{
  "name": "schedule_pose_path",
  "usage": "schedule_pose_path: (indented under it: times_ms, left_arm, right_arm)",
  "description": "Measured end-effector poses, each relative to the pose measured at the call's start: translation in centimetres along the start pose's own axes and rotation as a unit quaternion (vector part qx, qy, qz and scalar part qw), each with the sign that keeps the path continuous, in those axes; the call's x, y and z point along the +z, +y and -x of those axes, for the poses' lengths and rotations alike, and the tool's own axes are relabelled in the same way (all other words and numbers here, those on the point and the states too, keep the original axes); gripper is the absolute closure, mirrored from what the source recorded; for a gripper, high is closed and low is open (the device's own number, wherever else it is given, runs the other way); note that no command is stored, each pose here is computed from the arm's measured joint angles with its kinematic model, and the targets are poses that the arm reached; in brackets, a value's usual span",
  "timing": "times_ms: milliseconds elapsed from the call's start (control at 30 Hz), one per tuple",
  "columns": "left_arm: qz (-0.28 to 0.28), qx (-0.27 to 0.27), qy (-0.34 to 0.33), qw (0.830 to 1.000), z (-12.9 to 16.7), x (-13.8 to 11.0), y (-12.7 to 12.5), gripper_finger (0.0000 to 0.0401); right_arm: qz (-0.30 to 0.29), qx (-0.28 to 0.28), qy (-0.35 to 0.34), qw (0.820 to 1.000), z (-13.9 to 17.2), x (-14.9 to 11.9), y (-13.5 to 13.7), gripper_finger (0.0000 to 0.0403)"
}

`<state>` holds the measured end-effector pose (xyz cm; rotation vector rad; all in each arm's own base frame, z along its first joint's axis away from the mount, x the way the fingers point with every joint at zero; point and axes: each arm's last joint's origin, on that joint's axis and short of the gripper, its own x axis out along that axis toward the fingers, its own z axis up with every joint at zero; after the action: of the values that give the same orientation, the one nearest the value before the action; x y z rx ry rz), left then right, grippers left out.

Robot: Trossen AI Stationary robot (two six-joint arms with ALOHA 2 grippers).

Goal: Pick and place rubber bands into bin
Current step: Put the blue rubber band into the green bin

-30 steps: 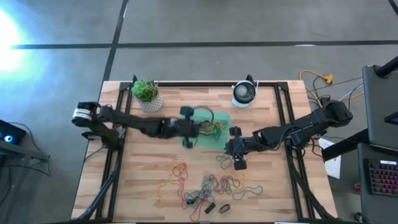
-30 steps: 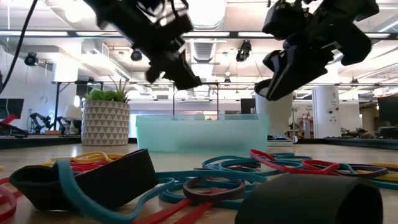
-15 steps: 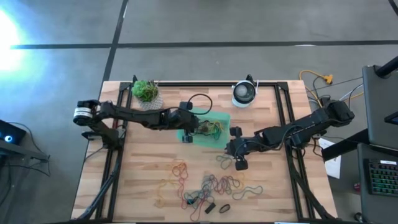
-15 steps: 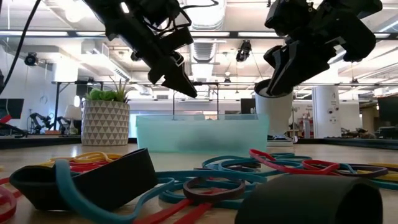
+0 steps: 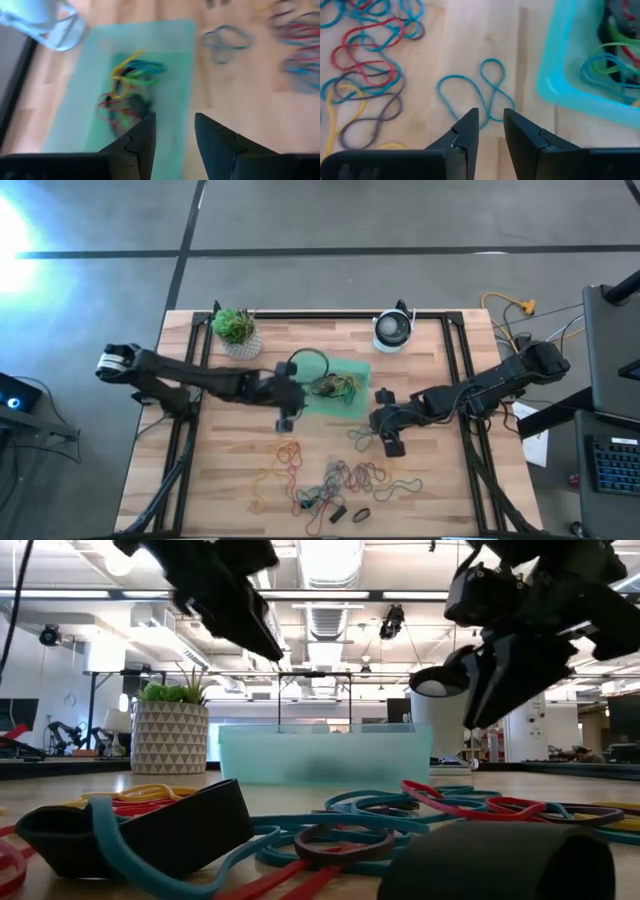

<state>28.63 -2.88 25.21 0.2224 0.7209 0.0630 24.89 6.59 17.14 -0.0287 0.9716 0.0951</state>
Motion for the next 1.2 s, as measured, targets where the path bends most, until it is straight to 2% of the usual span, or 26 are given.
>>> schedule_pose_path:
  times_ms: [233,467,600,800,1033,1200]
  left_arm:
    - [-0.008,-0.061,-0.042,0.997,2.8,0.3,-4.6,0.0280]
    - [-0.033,-0.098,-0.057,0.993,3.8,0.3,-7.3,0.0280]
    - [-0.030,-0.108,-0.053,0.992,3.9,0.0,-8.1,0.0280]
    - [-0.029,-0.114,-0.045,0.992,3.5,-1.1,-8.6,0.0280]
    - [-0.028,-0.113,-0.048,0.992,3.6,-1.1,-8.6,0.0280]
    - [-0.028,-0.113,-0.048,0.992,3.6,-1.2,-8.6,0.0280]
  right_arm:
    - [-0.001,0.002,0.007,1.000,-0.6,-1.2,-0.1,0.0300]
    - [-0.017,0.009,-0.028,0.999,-1.4,-2.4,-0.2,0.0252]
    - [-0.027,0.013,-0.053,0.998,-1.7,-2.8,-0.3,0.0220]
    - [-0.038,0.011,-0.053,0.998,-1.8,-2.9,-0.4,0.0187]
    - [-0.043,-0.010,-0.081,0.996,-2.1,-2.9,-0.6,0.0179]
    - [-0.047,-0.017,-0.049,0.998,-3.5,-3.6,-0.6,0.0179]
